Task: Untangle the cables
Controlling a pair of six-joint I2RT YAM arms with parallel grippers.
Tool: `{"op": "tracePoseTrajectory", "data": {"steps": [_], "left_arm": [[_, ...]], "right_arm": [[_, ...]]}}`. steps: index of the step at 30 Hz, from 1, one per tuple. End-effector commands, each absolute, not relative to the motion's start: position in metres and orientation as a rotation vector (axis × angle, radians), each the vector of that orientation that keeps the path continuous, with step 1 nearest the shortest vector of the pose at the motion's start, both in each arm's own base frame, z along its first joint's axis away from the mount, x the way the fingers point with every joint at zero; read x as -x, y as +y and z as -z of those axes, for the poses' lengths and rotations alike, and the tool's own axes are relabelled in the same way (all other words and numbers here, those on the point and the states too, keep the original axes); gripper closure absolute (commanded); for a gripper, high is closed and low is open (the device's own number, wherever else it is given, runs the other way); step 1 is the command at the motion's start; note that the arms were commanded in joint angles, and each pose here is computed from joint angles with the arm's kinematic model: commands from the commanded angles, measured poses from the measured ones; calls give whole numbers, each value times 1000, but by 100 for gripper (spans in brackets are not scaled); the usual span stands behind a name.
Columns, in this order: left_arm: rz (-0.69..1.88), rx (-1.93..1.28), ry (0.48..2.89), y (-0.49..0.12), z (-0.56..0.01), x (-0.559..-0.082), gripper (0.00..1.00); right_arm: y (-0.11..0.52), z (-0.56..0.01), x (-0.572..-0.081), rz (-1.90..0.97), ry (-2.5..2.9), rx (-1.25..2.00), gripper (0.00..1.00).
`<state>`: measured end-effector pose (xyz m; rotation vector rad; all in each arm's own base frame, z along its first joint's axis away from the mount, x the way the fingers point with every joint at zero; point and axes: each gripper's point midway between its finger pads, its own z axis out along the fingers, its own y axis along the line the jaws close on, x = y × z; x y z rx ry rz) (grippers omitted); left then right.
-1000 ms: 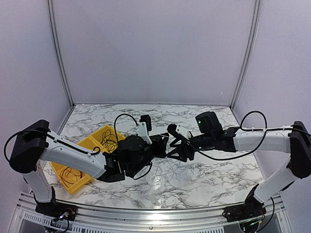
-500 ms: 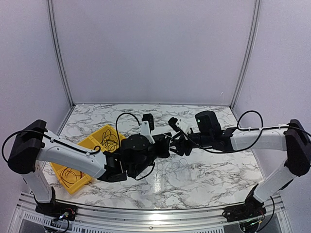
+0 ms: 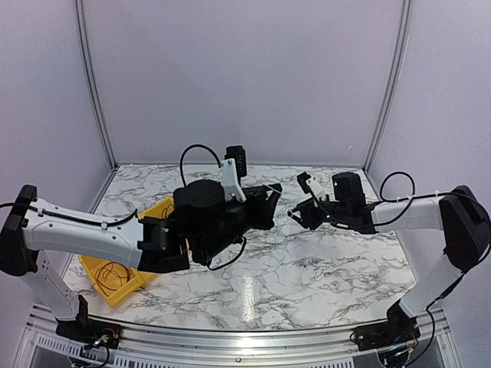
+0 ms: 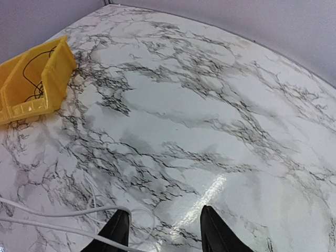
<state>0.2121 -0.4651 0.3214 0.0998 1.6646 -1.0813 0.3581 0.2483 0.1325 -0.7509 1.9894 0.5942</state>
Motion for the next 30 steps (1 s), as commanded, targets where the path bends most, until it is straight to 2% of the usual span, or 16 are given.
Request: {"op": "tracePoseTrajectory", "data": {"steps": [1,9,14,18,22,25,30], "left_arm": [[1095,-280,1648,-471,-375,-191,100],[894,-429,1627,-451,-431,-186,100],[759,-446,1629,-424,-443,-191,100],[621,-475,1670,-404,-430,-197,100],[521,-511,1736,-390,-402,-201,100],[482,-515,1800,-380,-377,-207,100],[458,-474,1912,-358,-339,-223,100]], "right_arm": [[211,-117,-387,-571,2066,630,55],[165,-111,-407,-535,2110,501,57],[147,-109,-414,-515,2133,457,58],[140,-116,-416,-513,2113,472,57],[148,-133,-414,-538,2094,584,51],[153,-153,-410,-527,2038,677,46],[157,-169,-394,-539,2042,812,44]]}}
